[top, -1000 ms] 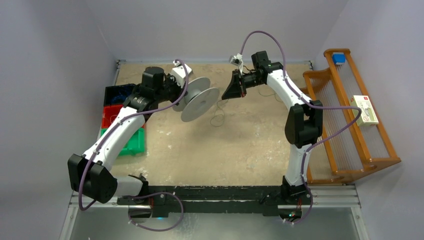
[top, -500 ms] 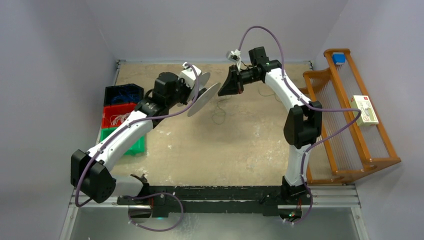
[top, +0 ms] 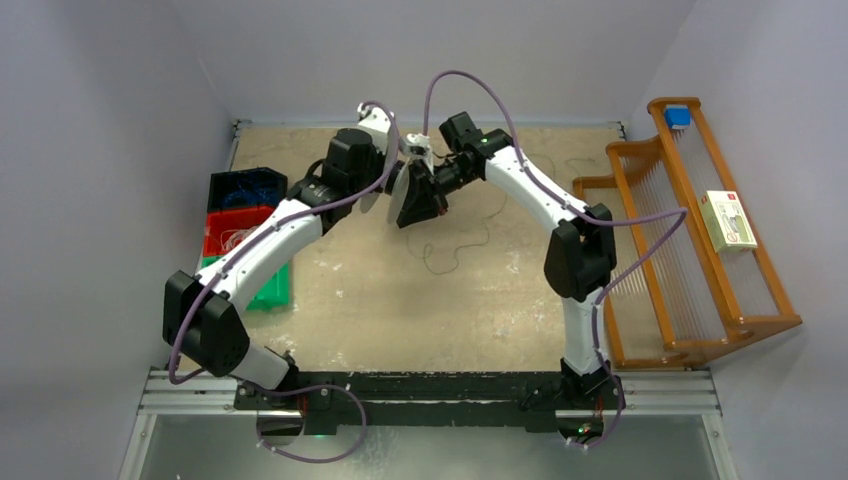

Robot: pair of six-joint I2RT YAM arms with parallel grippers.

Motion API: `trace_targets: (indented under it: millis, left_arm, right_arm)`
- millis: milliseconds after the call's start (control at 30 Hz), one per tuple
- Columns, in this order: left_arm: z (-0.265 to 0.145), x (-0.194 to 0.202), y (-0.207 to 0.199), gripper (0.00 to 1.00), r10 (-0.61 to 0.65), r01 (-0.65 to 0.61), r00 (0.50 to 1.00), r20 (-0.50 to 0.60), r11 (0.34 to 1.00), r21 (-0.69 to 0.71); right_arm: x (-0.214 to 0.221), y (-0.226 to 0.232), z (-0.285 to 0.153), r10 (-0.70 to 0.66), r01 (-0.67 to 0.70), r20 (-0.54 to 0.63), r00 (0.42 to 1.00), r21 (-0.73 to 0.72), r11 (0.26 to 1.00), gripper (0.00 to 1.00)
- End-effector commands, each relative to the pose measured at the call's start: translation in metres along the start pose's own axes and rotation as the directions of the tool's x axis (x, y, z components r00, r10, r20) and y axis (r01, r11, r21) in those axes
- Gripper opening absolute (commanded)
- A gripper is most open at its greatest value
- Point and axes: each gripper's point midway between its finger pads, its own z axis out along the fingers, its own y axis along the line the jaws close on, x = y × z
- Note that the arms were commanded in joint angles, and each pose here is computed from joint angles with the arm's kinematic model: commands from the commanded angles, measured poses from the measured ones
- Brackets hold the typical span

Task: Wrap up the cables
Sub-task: Wrap the cable around the cable reel.

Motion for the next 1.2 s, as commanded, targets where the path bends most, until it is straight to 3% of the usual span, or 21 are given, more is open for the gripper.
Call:
trace_targets:
  millis: [0,133,333,600,833,1033,1167]
  left_arm:
    - [-0.005,-0.059,0.021,0.00,-0.216,0.229,0.965,0.150,0.970,-0.082]
    - [-0.006,-0.068,0.025,0.00,-0.325,0.334,0.932,0.164,0.942,-0.035]
    - [-0.022,-0.099,0.056,0.00,-0.533,0.519,0.820,0.207,0.846,0.121]
    - [-0.057,-0.136,0.068,0.00,-0.647,0.581,0.728,0.225,0.757,0.299]
    - [-0.089,-0.157,0.066,0.00,-0.650,0.534,0.721,0.240,0.742,0.405]
    - [-0.110,-0.169,0.056,0.00,-0.653,0.489,0.720,0.235,0.717,0.497]
    - [-0.123,-0.176,0.048,0.00,-0.647,0.446,0.725,0.236,0.702,0.555]
  right_arm:
    - [0.017,0.031,0.031,0.018,-0.022,-0.036,0.999,-0.116,0.993,0.09]
    - [0.031,0.036,0.042,0.037,-0.044,-0.054,0.998,-0.145,0.988,0.08]
    - [0.047,0.033,0.042,0.050,-0.060,-0.075,0.996,-0.132,0.989,0.05]
    - [0.066,0.018,0.032,0.101,-0.107,-0.059,0.993,-0.109,0.988,0.04]
    - [0.077,-0.006,-0.006,0.146,-0.145,0.020,0.989,-0.053,0.988,0.00]
    - [0.080,-0.009,-0.013,0.147,-0.146,0.029,0.989,-0.037,0.989,0.00]
    - [0.079,-0.013,-0.020,0.158,-0.156,0.051,0.986,-0.028,0.987,0.04]
